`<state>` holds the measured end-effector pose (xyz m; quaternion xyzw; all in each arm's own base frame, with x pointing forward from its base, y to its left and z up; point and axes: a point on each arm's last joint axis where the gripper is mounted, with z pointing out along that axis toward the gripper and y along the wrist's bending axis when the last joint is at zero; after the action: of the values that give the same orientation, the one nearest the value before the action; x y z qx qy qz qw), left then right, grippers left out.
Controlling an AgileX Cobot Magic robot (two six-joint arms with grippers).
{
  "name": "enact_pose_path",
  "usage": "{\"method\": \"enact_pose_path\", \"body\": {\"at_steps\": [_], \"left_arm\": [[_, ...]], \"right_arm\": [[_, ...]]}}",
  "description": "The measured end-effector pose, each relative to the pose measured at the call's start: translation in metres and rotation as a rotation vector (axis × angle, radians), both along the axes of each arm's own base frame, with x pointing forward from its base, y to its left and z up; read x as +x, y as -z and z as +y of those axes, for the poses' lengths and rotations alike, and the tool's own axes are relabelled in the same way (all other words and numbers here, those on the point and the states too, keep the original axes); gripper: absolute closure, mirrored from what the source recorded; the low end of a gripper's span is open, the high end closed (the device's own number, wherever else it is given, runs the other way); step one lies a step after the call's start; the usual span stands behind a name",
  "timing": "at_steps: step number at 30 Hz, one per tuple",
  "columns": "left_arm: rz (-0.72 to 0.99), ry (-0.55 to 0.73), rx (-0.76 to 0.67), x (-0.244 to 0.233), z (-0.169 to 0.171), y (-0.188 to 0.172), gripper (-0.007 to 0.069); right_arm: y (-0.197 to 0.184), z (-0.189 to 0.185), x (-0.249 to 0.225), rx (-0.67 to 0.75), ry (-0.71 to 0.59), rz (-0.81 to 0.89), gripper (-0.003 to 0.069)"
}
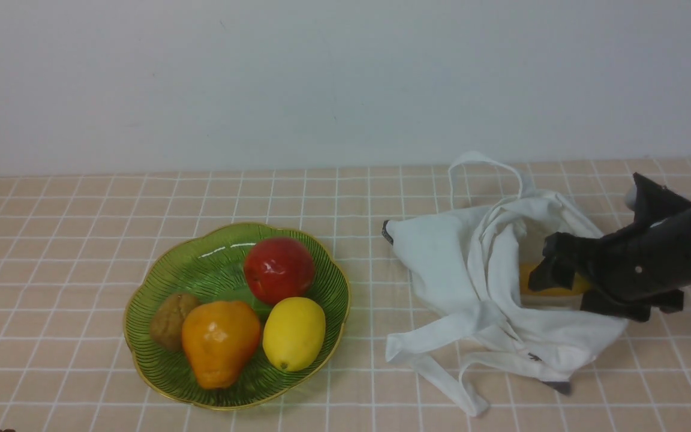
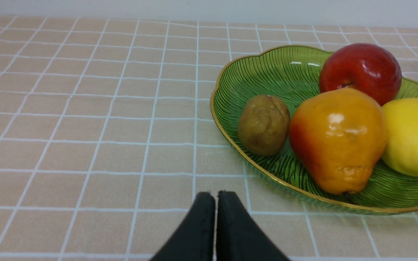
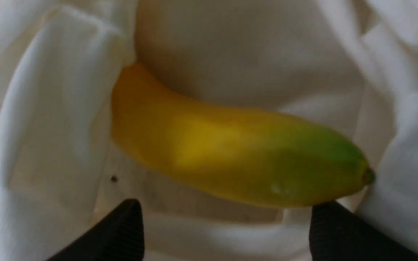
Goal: Take the fruit out of the bag on the brown coffee tablecloth and place them on the plate.
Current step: 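Reach into the bag and grasp the banana with the right gripper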
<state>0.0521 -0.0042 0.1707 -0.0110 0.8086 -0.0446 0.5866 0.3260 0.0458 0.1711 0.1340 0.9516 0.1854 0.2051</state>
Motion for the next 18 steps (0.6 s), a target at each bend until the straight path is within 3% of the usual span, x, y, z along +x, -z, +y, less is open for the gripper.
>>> {"method": "enact_pose_path", "body": {"at_steps": [13, 18], "left_arm": [[0.000, 0.000, 0.000, 0.000, 0.000, 0.000, 0.0633], [0.000, 0.000, 0.000, 0.000, 0.000, 0.000, 0.0633]], "right_arm": [[-0.008, -0.011, 0.018, 0.005, 0.235, -0.173, 0.0081], [-0.001, -0.010, 0.018, 0.020, 0.243, -0.138, 0.0081]]}}
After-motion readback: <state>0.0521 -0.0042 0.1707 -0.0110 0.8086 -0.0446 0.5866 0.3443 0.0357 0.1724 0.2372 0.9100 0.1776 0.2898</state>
